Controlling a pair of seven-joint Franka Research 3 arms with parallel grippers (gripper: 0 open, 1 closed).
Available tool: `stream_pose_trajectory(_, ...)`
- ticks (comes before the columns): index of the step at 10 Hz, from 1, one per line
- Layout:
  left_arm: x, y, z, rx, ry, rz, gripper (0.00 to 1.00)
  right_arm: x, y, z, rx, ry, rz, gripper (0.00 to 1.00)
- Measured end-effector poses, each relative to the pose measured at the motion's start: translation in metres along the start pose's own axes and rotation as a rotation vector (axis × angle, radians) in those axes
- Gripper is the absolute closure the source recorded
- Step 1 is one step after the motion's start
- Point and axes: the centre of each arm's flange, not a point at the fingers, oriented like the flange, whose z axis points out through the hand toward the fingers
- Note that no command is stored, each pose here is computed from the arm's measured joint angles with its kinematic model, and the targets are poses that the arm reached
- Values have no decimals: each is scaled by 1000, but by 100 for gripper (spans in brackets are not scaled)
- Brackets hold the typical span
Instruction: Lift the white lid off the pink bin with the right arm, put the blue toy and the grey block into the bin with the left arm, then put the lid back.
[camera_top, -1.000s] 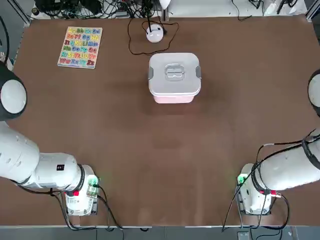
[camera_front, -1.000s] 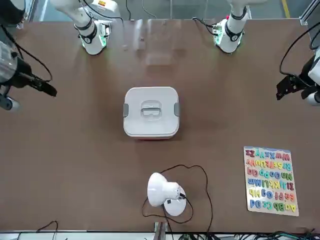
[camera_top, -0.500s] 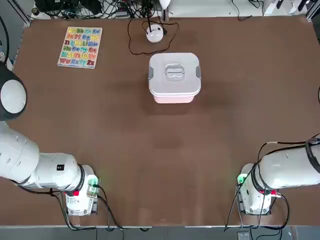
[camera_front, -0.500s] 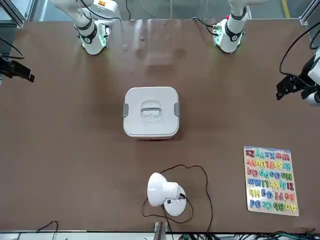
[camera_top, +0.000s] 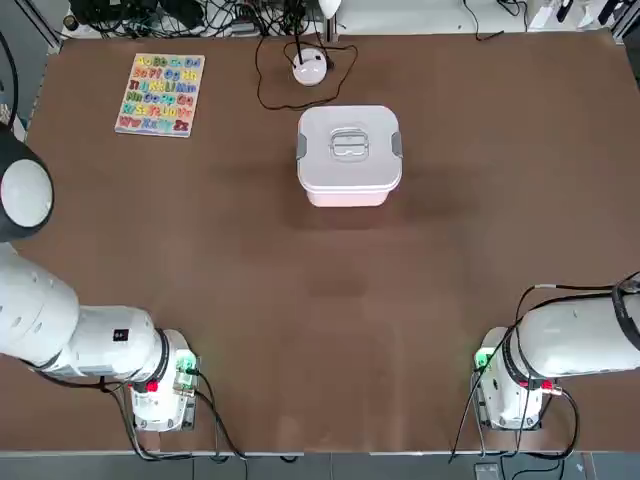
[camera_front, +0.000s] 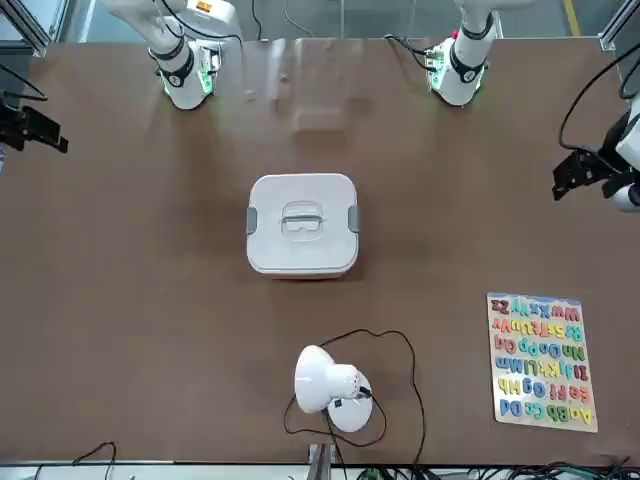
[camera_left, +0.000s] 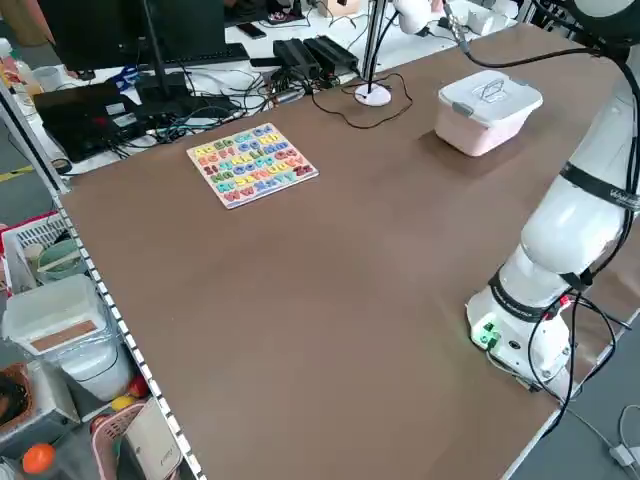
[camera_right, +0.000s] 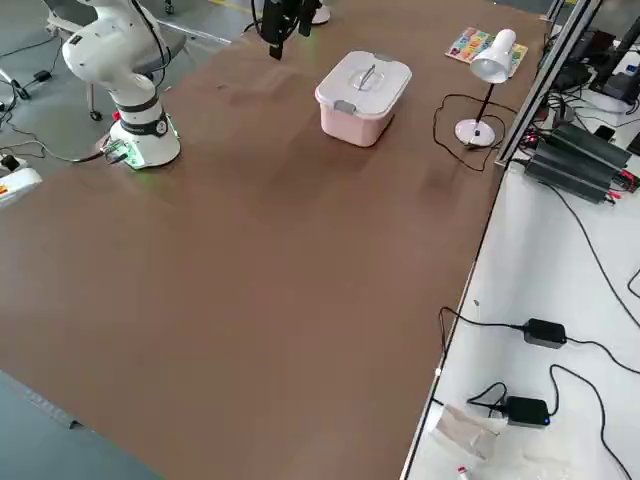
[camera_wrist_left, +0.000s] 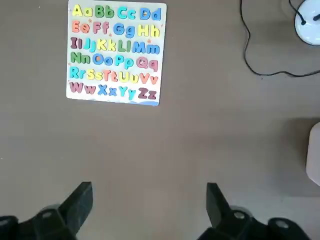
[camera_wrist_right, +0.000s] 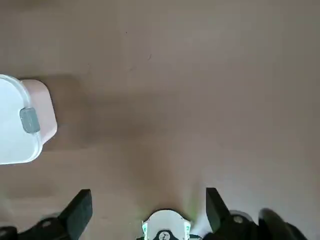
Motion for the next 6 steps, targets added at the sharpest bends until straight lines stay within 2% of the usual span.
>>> stream_pose_trajectory(3, -1, 0, 1, -41, -10, -5, 0, 1, -3, 2, -1, 3, -7, 0)
stream_pose_trajectory(6, -1, 2, 2, -44, -16, -1, 0, 3, -3, 3, -2, 9, -9, 0)
